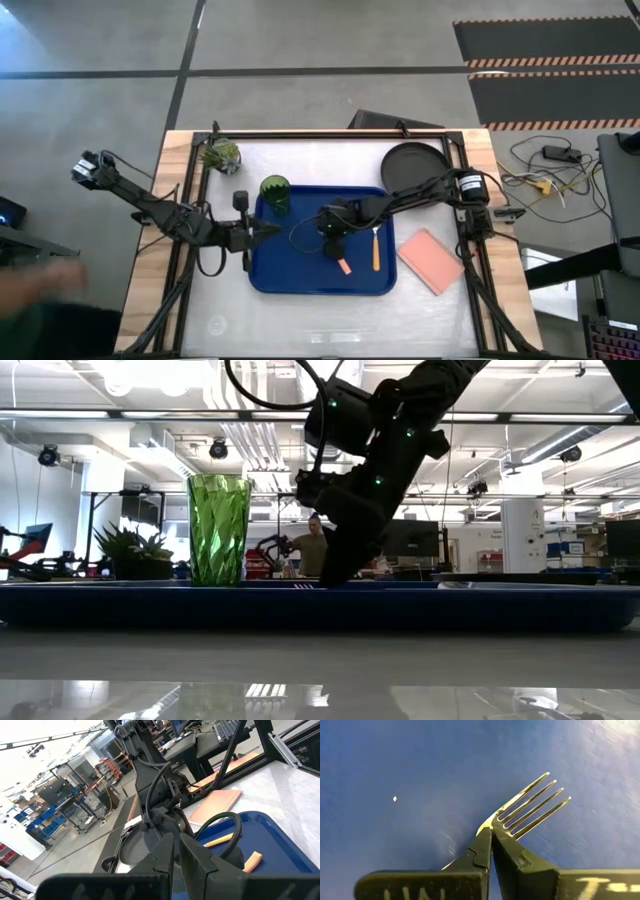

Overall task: Pick and place plate/cup/fork/spoon on tray
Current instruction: Put the fork on the blue tray

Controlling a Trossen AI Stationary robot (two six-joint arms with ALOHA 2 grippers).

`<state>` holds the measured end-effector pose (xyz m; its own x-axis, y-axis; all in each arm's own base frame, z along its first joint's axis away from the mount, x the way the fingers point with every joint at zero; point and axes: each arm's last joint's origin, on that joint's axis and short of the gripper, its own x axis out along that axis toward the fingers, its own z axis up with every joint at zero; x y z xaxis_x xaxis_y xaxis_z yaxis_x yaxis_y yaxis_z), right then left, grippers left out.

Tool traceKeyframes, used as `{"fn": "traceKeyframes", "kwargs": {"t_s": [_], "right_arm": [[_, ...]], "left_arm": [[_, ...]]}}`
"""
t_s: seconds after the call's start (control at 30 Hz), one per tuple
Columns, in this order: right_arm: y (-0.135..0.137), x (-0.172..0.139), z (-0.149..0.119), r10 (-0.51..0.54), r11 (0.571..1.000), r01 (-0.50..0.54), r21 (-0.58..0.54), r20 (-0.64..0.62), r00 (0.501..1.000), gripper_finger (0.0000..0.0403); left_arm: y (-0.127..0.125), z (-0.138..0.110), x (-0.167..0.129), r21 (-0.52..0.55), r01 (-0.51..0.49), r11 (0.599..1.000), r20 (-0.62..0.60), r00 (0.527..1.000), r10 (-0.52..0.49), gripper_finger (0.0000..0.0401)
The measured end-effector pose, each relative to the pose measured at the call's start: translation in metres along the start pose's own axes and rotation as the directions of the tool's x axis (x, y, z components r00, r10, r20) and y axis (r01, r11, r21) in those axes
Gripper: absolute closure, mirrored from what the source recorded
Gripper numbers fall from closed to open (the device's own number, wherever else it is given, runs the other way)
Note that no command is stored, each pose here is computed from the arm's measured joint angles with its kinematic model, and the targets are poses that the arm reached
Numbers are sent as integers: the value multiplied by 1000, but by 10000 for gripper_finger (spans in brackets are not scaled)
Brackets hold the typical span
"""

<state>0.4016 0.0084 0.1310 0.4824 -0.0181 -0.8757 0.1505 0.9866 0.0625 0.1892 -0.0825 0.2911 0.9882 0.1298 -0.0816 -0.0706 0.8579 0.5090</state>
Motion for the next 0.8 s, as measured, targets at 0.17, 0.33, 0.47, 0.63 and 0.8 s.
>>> {"fn": "traceKeyframes", "kwargs": {"t_s": [0.17,0.33,0.47,0.63,0.8], "right_arm": [[-3,-9,-4,-49,999,50,7,-45,998,394],[-7,-20,-9,-123,991,128,42,-107,987,394],[-9,-25,-16,-174,978,191,87,-174,969,394],[-11,-28,-24,-203,962,241,126,-255,945,394],[-12,-33,-28,-216,953,267,144,-294,931,394]], "left_arm": [[0,0,0,0,0,1000,0,1000,0,390],[0,0,0,0,0,1000,0,1000,0,390],[0,0,0,1,0,1000,-1,1000,0,390],[0,0,0,0,1,1000,-1,1000,-1,390],[0,0,0,1,0,1000,-2,1000,0,390]]}}
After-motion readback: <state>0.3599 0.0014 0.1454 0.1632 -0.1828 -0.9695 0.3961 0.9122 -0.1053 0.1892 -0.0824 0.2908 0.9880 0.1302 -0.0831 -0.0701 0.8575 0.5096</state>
